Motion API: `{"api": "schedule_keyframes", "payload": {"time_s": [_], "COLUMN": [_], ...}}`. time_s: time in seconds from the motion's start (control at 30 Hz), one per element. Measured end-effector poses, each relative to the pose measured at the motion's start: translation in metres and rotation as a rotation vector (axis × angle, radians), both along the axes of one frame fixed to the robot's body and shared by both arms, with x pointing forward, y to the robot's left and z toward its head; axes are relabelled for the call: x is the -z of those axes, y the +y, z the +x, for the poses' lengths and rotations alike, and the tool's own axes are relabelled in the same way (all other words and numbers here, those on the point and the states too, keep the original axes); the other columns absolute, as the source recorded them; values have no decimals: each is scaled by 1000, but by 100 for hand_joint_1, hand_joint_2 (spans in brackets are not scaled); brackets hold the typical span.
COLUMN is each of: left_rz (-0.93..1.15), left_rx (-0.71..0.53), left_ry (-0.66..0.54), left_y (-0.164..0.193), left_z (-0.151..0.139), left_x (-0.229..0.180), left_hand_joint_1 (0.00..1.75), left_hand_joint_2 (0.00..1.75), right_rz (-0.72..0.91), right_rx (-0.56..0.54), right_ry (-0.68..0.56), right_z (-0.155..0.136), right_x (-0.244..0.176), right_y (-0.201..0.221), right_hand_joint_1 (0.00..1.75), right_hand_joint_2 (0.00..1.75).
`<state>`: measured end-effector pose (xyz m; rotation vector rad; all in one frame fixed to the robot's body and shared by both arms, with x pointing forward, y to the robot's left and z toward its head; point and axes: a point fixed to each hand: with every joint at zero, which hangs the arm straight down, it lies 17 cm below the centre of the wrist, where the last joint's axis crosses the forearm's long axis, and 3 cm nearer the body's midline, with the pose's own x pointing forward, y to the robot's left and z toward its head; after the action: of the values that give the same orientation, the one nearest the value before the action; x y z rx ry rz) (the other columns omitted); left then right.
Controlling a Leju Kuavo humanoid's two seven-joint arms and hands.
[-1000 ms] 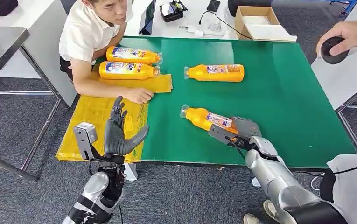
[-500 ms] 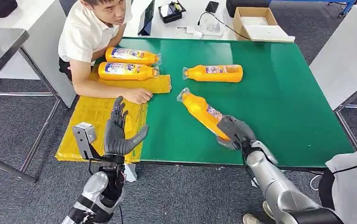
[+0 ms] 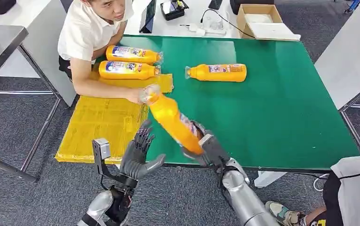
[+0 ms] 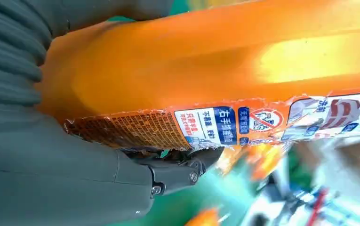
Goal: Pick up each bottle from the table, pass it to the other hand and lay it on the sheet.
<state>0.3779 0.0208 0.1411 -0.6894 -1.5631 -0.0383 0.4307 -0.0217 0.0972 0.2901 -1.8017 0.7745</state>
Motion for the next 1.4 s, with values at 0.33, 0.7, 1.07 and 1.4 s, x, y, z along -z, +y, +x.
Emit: {"api": "schedule_keyframes", "payload": {"time_s": [0.33,0.7,1.07,1.4], "left_rz": [2,-149,-362,-421], "left_rx": [19,-21,-13,-29], "left_ry": [-3,41,122,103], "left_y": [-8,-3,13,27], "left_z": [-2,6,6,8], "left_x": [-2,-19,-27,-35], "left_hand_joint_1": [0,0,175,175], "left_hand_joint_2": [175,175,175,175], "right_rz": [31,61,-19,-81], "right_rx": [-108,-194,-274,-281], "right_ry": [-74,-117,-127,-96], "right_z": [-32,-63,-69,-70], "right_x": [-20,-25,-11,6], "right_y": [43,66,82,86], "right_hand_joint_1": [175,175,175,0], "right_hand_joint_2": [175,175,175,0]}}
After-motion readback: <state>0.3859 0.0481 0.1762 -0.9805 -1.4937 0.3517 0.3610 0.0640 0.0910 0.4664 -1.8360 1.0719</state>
